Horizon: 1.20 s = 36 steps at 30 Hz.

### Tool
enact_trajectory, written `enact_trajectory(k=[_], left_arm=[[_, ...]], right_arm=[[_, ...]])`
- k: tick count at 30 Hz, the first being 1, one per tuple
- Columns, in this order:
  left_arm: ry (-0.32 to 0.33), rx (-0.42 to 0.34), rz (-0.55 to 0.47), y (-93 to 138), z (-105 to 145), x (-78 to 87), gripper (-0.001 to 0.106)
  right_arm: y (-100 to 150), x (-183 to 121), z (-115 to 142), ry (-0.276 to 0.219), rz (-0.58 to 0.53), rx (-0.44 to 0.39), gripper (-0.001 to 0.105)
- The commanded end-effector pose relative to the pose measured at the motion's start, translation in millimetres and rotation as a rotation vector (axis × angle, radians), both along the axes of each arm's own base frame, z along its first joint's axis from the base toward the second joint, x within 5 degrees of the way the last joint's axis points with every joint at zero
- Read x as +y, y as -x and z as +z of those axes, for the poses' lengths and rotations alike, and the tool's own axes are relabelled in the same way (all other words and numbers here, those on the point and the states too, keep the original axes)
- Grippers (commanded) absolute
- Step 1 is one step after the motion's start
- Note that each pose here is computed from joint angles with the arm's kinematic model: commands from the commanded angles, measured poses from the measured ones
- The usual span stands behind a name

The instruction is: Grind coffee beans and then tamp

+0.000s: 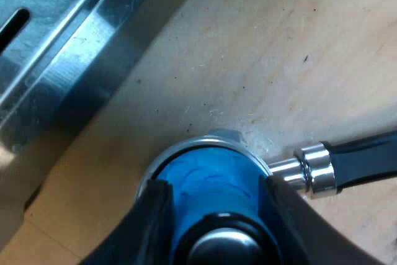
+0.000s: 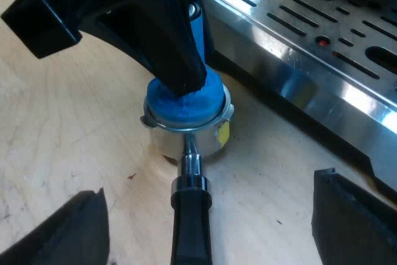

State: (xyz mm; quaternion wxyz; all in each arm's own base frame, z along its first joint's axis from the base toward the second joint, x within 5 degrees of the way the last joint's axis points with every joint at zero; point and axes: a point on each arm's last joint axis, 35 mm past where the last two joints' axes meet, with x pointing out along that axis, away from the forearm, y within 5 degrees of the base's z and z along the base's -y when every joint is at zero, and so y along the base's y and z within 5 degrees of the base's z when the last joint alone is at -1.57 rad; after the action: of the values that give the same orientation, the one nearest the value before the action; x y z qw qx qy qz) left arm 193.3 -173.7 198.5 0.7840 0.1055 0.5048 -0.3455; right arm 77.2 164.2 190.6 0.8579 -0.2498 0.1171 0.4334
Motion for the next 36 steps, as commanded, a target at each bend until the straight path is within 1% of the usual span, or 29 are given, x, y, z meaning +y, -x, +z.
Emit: enact_trajectory(k=[1,5,12,17,20,23,36], left_arm=[[-0.003,0.025,0.006,-1.7,-5.8,-2.0,0.0],[-0.015,0.066,-0.003,-3.1,-15.8,-4.1,0.0],[-0.043,0.102,-0.003,-2.1,-25.9,-3.4,0.0],[-0.074,0.138,-0.003,5.4,-40.6,3.1,0.0],[-0.104,0.18,-0.004,13.6,-55.6,10.0,0.0],[-0.116,0.211,-0.008,18.2,-64.6,13.3,0.0],[-0.144,0.243,-0.006,31.2,-82.3,24.6,0.0]], right_arm=[[0.2,0.6,2.9,-0.019,0.005,-0.011,0.069],[0.2,0.6,2.9,-0.019,0.005,-0.011,0.069],[0.2,0.6,2.9,-0.019,0.005,-0.011,0.069],[0.2,0.6,2.9,-0.019,0.005,-0.011,0.069],[0.2,0.6,2.9,-0.019,0.005,-0.011,0.069],[0.2,0.6,2.9,-0.019,0.005,-0.011,0.069],[0.2,0.6,2.9,-0.019,0.005,-0.011,0.069]])
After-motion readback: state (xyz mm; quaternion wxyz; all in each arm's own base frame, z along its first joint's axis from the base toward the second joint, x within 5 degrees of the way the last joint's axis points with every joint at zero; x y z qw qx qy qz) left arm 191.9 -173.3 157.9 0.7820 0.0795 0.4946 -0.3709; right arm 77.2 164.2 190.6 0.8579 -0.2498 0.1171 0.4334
